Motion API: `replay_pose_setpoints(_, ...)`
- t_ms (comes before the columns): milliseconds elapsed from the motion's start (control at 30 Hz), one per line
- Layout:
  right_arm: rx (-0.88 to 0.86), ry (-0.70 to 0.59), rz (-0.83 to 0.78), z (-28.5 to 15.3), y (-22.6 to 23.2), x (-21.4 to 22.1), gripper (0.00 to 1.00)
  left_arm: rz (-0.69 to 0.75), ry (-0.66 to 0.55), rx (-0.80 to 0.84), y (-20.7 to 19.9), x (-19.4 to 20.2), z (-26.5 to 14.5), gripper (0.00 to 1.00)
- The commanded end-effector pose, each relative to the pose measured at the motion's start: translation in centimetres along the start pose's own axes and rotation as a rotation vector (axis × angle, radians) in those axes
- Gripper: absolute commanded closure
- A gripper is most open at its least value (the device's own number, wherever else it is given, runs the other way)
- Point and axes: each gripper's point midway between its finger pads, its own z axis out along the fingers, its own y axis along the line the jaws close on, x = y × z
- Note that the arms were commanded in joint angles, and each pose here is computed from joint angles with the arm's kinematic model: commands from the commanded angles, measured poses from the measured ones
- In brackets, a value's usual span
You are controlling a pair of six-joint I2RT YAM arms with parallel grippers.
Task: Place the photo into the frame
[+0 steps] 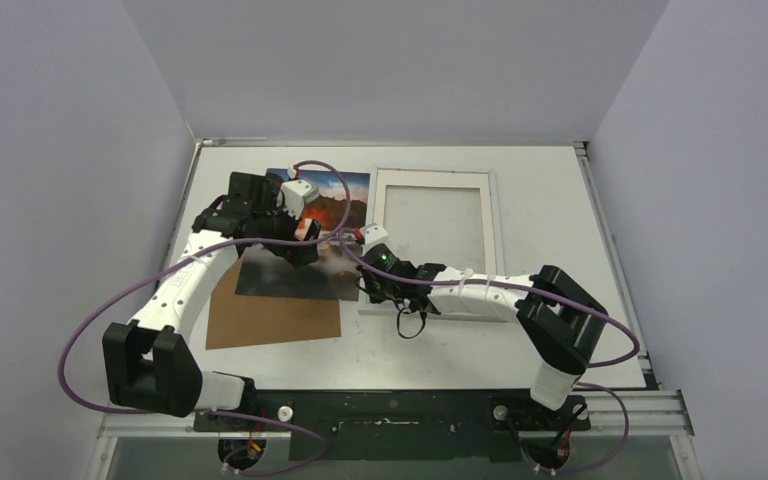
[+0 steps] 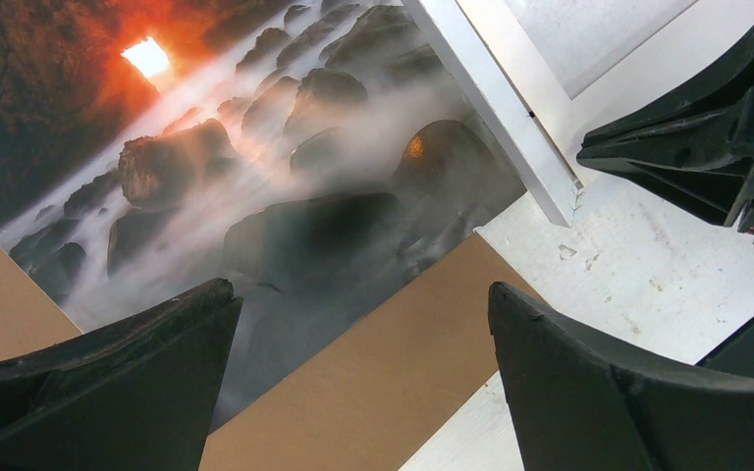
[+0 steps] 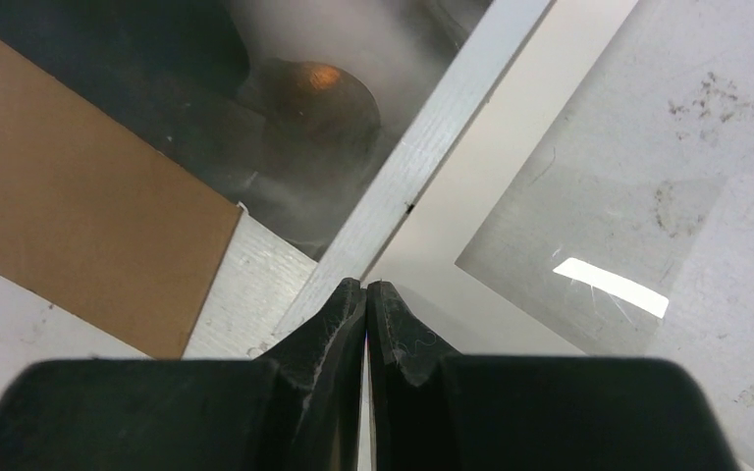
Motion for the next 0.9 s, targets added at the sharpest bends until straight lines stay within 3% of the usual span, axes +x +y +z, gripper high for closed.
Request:
replay_pose_setpoints(0, -0.035, -0.096, -0.001, -1.6, 1.4, -3.9, 0.95, 0.039, -0.073, -0.018, 0.1, -2.1, -1.5, 0.01)
replay_pose_setpoints(500, -0.01, 0.002, 0.005, 0.3, 0.1, 1.1, 0.95, 0.042, -0.075, -0.015, 0.1, -2.2, -1.4, 0.0)
replay_pose_setpoints(867, 0.009, 0.024, -0.002, 0.5, -0.5, 2.2, 0.95, 0.047, -0.08, -0.011, 0.1, -2.5, -1.5, 0.0)
